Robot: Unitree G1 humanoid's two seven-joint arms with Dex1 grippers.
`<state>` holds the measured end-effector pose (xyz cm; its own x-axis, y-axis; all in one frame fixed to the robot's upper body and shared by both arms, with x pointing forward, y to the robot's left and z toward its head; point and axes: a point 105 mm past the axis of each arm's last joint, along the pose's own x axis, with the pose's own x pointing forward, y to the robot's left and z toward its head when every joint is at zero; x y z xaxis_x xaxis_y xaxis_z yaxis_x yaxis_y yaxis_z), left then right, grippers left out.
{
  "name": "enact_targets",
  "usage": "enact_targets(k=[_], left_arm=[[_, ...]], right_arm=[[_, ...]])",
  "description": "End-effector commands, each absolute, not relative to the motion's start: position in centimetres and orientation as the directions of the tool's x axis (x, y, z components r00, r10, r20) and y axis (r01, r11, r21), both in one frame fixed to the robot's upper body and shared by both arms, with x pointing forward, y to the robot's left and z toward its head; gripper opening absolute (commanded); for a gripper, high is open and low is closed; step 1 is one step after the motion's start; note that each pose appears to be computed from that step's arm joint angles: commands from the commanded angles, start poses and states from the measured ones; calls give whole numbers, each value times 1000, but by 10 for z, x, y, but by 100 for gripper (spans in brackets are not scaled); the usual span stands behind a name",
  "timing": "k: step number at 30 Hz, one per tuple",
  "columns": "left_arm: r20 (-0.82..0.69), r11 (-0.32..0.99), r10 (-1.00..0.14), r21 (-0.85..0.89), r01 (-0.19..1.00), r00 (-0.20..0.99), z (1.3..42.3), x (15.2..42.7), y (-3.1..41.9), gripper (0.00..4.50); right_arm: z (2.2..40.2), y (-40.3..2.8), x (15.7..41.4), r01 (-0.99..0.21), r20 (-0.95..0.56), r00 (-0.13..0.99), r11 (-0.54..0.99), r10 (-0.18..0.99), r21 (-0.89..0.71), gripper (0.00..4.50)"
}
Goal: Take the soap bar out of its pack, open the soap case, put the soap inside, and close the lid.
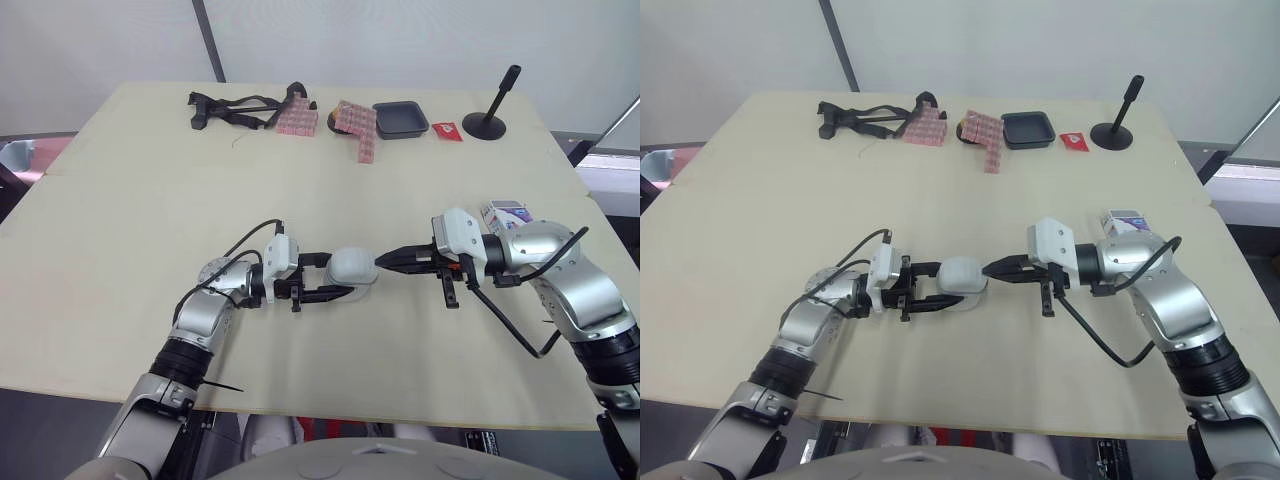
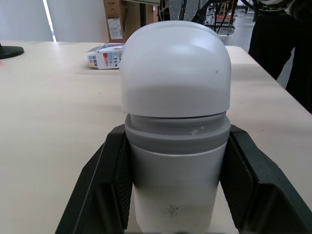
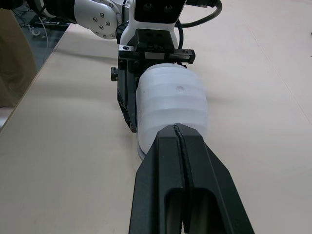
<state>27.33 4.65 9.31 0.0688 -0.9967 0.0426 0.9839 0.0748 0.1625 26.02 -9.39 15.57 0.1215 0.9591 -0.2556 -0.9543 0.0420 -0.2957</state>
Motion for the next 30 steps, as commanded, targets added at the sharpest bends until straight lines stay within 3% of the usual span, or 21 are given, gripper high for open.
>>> enact_targets(k=[1,14,18,30], left_arm=[[25,61,-998,171,983,58,92,271,46,192],[26,61,-998,171,983,57,92,271,45,192],[21,48,-999,168,985,45,90,268,44,192],[19,46,-999,170,984,43,90,267,44,192]], right_arm=[[161,-92,260,-946,-250,118,33,961,-321,2],[161,-89,260,-947,-247,113,30,962,-319,2],[165,-78,253,-979,-177,69,32,982,-201,2],[165,-79,251,-980,-191,66,27,979,-199,2]])
